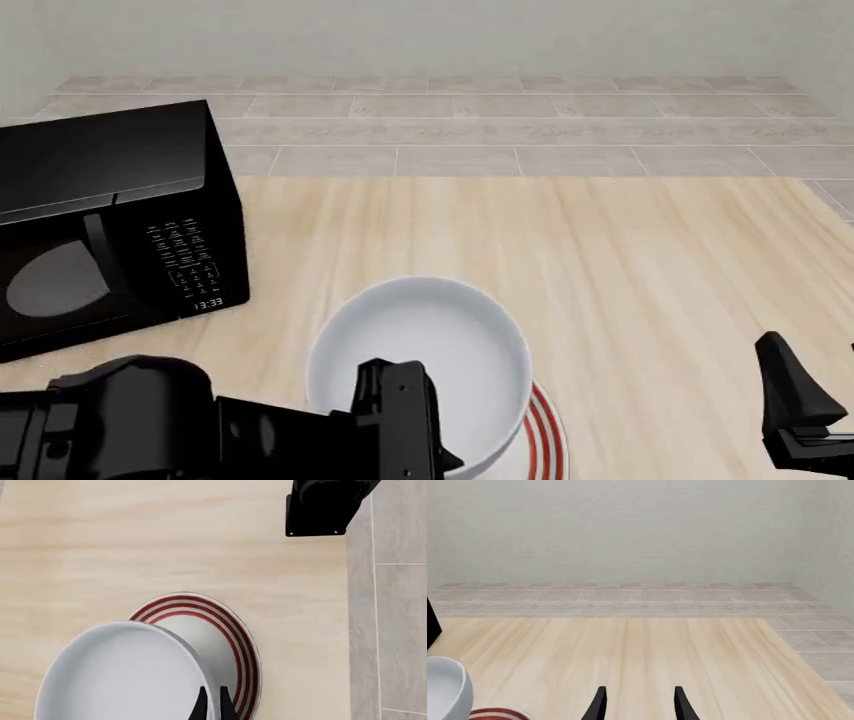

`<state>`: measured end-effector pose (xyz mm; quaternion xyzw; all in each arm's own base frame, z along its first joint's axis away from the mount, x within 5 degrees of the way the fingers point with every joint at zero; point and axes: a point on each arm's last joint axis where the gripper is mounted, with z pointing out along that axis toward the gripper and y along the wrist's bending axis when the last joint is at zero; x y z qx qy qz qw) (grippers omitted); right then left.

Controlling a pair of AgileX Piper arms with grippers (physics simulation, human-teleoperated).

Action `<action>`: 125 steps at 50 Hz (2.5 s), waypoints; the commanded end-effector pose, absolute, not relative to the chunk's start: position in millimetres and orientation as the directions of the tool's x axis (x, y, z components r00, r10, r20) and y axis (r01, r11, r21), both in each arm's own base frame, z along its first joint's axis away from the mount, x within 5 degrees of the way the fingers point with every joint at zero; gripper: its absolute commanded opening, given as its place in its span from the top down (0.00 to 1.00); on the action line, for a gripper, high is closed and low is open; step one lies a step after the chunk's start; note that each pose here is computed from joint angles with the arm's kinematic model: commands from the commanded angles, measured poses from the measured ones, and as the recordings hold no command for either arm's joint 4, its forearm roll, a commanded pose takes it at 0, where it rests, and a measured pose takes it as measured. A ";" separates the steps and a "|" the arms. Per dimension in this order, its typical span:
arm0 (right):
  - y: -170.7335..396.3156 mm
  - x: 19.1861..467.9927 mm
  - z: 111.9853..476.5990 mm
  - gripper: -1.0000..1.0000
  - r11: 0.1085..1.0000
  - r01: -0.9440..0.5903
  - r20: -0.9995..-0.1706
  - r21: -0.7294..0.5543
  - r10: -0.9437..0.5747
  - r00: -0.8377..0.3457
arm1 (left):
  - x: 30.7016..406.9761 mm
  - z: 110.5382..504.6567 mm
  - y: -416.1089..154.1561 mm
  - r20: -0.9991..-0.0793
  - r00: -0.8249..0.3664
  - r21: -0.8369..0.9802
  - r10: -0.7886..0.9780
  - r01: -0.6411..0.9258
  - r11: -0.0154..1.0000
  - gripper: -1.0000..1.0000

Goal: Pick up the white bowl and put it on the plate.

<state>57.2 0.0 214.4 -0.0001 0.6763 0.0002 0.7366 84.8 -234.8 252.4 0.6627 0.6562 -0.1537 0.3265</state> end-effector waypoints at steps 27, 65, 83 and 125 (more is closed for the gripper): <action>0.0 56.9 214.3 0.00 1.000 -0.001 -0.996 0.000 0.000 0.086 | 79.1 249.3 -247.2 -0.648 0.112 0.231 0.753 0.971 0.055 1.00; 0.0 57.0 214.3 0.00 1.000 0.000 -0.996 0.000 0.000 0.086 | 75.1 218.9 -251.5 -0.629 0.071 0.190 0.774 0.980 0.065 1.00; 0.0 57.0 214.3 0.00 1.000 0.000 -0.996 0.000 0.000 0.086 | 72.3 213.0 -253.8 -0.621 0.062 0.177 0.781 0.982 0.063 1.00; 0.0 57.0 214.3 0.00 1.000 -0.001 -0.996 0.000 0.000 0.086 | 70.5 211.3 -256.0 -0.608 0.063 0.171 0.791 0.984 0.053 0.00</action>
